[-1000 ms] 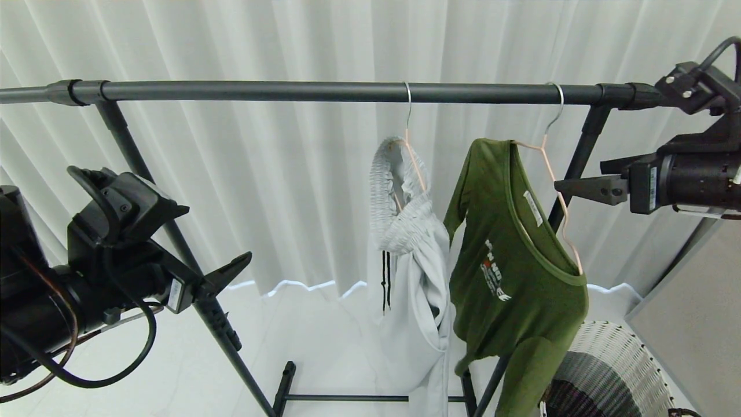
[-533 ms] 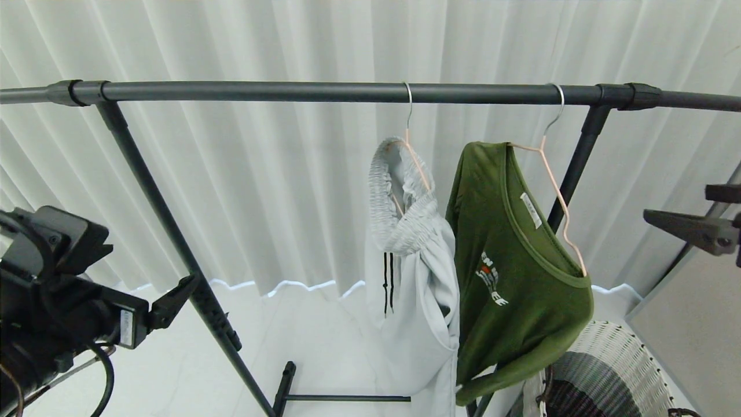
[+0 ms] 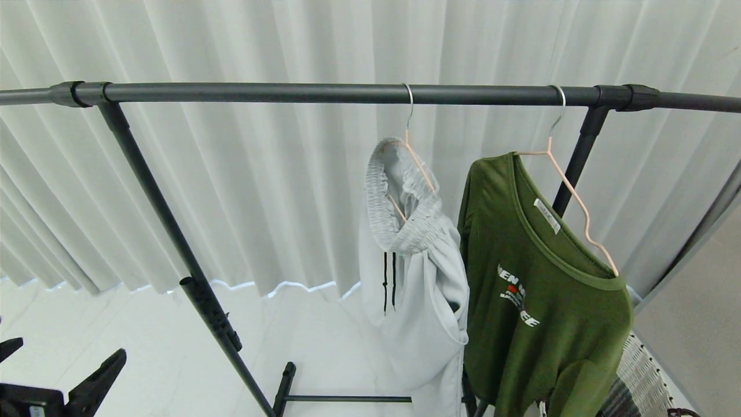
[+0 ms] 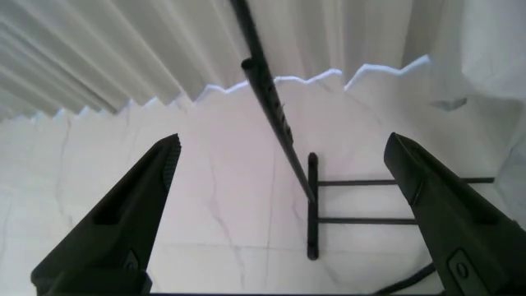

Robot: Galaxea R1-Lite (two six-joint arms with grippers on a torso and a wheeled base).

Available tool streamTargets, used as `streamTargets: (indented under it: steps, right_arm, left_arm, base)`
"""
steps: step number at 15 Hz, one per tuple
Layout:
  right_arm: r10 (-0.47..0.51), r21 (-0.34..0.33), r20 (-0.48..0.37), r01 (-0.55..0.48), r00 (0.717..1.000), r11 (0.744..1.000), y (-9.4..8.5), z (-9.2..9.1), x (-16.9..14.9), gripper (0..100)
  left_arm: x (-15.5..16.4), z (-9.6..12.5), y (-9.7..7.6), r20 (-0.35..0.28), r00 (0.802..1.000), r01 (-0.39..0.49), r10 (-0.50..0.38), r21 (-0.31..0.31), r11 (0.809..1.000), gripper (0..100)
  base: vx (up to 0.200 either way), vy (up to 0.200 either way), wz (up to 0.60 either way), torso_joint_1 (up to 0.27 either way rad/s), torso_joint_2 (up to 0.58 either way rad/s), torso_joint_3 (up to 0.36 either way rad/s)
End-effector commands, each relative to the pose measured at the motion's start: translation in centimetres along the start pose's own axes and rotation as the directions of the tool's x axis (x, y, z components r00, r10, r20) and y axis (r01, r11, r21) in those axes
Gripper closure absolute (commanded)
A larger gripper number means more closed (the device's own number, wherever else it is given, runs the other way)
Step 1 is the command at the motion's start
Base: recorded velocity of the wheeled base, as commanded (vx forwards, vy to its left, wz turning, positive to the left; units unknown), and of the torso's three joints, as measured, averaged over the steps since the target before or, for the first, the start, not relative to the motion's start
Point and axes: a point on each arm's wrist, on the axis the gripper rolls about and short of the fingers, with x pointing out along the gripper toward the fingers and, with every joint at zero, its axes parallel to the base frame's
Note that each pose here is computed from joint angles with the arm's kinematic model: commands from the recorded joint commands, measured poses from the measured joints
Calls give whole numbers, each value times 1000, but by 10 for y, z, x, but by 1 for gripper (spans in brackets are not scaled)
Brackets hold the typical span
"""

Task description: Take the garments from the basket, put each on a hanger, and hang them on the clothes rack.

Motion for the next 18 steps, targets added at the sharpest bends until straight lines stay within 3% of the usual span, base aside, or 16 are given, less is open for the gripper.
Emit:
streamTargets:
  steps: [1, 4, 6, 8, 10, 12, 14, 16, 18]
  right_arm:
    - [-56, 1, 40, 56, 998, 998, 7, -34, -28, 0]
    - [-87, -3, 69, 88, 994, 996, 13, -67, -38, 0]
    - [-122, -41, 89, 126, 989, 991, 17, -92, -42, 0]
    - [-164, -85, 116, 174, 980, 981, 21, -119, -42, 0]
    - [-227, -74, 110, 236, 968, 969, 20, -126, -37, 0]
    - [-298, -58, 143, 309, 944, 949, 18, -127, -35, 0]
    - [-335, -19, 164, 343, 928, 939, 17, -125, -35, 0]
    - [-339, 53, 159, 335, 927, 941, 17, -125, -35, 0]
    - [-345, 69, 180, 338, 921, 939, 17, -123, -35, 0]
  left_arm:
    - [-34, -30, -2, 50, 998, -29, 31, -43, 999, 0]
    - [-49, -60, -7, 96, 994, -42, 46, -52, 998, 0]
    - [-53, -82, -12, 131, 988, -74, 80, -49, 996, 0]
    - [-59, -93, -12, 180, 971, -153, 160, -53, 987, 0]
    - [-62, -95, -12, 224, 960, -158, 168, -62, 986, 0]
    - [-68, -99, -13, 297, 937, -166, 183, -82, 983, 0]
    - [-66, -101, -13, 289, 937, -152, 195, -166, 974, 0]
    - [-66, -102, -12, 269, 932, -169, 243, -270, 948, 0]
    - [-66, -102, -12, 263, 929, -183, 259, -278, 943, 0]
  base:
    - [0, 0, 0, 0, 0, 0]
    - [0, 0, 0, 0, 0, 0]
    - [0, 0, 0, 0, 0, 0]
    - [0, 0, 0, 0, 0, 0]
    - [0, 0, 0, 0, 0, 0]
    - [0, 0, 0, 0, 0, 0]
    - [0, 0, 0, 0, 0, 0]
    - [0, 0, 0, 0, 0, 0]
    - [0, 0, 0, 0, 0, 0]
